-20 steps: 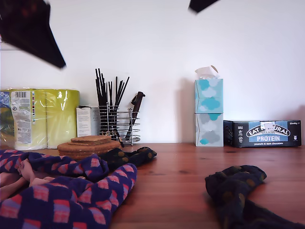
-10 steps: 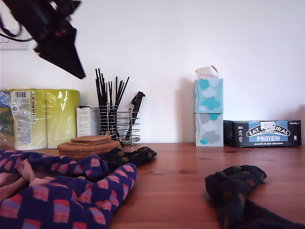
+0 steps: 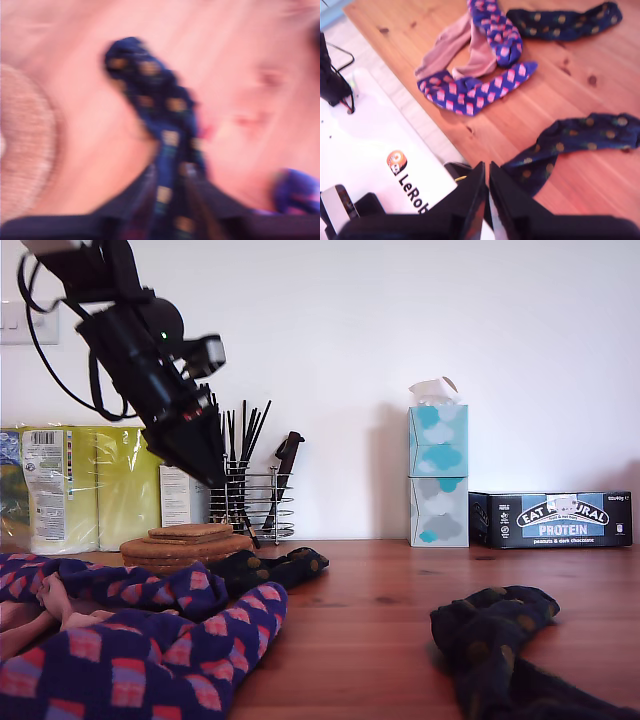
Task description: Pair up the socks based on colour and pattern, by placing each sock on top of its pair
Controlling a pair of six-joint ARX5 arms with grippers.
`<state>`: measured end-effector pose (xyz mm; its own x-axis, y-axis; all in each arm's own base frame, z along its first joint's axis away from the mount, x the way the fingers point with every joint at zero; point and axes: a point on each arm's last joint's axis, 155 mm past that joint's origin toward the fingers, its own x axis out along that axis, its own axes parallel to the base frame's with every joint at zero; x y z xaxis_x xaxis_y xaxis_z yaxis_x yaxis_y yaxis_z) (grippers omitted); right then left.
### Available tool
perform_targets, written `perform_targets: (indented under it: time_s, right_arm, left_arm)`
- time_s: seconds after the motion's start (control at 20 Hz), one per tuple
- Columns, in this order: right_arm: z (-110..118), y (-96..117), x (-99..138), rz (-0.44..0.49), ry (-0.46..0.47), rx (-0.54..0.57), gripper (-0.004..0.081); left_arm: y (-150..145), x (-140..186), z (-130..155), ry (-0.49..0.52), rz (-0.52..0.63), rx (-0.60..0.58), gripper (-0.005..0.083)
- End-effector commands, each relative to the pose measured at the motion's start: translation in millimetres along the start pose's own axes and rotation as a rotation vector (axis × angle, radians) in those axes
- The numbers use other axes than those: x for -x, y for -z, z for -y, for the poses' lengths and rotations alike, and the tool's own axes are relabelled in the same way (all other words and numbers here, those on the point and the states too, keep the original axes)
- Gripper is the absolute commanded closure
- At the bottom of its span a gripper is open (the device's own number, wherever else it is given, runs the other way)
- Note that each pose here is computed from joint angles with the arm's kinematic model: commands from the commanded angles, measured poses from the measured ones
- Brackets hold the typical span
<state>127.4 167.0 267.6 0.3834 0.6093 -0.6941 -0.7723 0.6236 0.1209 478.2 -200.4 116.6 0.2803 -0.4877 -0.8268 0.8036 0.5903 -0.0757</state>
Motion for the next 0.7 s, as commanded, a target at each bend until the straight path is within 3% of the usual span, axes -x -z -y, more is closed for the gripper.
perform_targets:
  time_s: [0.0,0.25,0.65]
  right_arm:
    - [-1,6,-3,-0.019,-0.005,0.000,0.0783]
    - [0,7,-3,-0.023,-0.003,0.002,0.0783]
    - [0,7,-3,-0.026,-0.003,0.006,0.0783]
  left_arm:
    - [17,-29,-11,0.005,-0.052,0.006,0.0288]
    - [40,-68,-13,0.057,-0.103,0.032,0.0313]
    - [55,-91,2,0.117,-0.148,0.055,0.0314]
